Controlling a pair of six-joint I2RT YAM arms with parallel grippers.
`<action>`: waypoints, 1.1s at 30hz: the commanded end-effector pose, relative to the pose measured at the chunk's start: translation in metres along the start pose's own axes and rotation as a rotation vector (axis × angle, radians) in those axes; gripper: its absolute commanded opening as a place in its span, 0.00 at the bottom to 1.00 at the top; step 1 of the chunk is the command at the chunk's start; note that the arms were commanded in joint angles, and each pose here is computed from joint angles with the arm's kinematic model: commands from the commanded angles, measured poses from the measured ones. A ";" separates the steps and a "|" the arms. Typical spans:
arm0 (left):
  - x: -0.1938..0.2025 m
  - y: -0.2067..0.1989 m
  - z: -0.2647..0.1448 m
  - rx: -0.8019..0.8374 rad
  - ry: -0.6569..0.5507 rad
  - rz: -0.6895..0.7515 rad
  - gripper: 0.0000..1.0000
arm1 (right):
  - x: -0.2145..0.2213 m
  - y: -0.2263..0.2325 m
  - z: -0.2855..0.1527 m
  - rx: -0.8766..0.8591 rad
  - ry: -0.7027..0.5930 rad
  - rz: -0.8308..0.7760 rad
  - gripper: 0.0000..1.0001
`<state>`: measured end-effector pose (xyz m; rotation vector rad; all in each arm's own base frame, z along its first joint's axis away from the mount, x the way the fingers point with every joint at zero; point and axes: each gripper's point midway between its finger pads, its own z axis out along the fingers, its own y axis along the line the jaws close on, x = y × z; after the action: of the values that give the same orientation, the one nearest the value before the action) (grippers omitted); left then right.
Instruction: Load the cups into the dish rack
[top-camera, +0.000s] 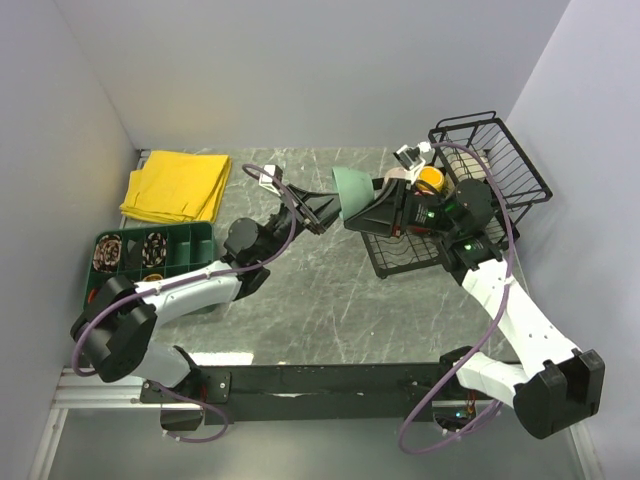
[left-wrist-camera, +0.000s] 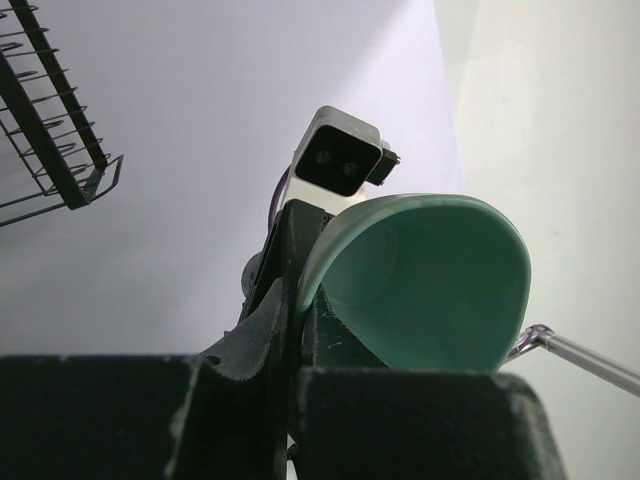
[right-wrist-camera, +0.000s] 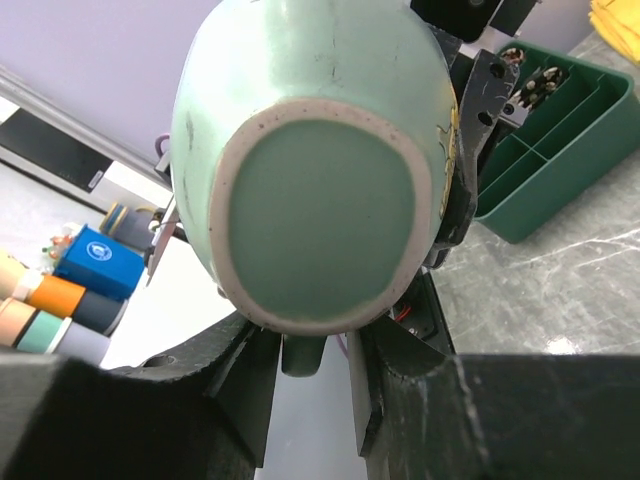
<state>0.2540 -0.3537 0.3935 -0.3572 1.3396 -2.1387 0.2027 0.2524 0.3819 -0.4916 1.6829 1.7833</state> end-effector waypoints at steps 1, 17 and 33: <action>0.002 -0.036 0.004 0.127 0.007 0.010 0.01 | -0.004 0.013 -0.006 -0.024 -0.023 -0.058 0.38; 0.020 -0.016 0.014 0.080 0.114 0.015 0.03 | -0.003 0.006 -0.008 -0.035 -0.010 -0.048 0.00; 0.009 -0.012 -0.008 -0.035 0.115 0.183 0.78 | -0.001 -0.002 -0.032 0.060 -0.042 -0.247 0.00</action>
<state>0.2507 -0.3737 0.3754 -0.2106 1.4810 -2.0888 0.2038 0.2320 0.3617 -0.5086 1.6838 1.6966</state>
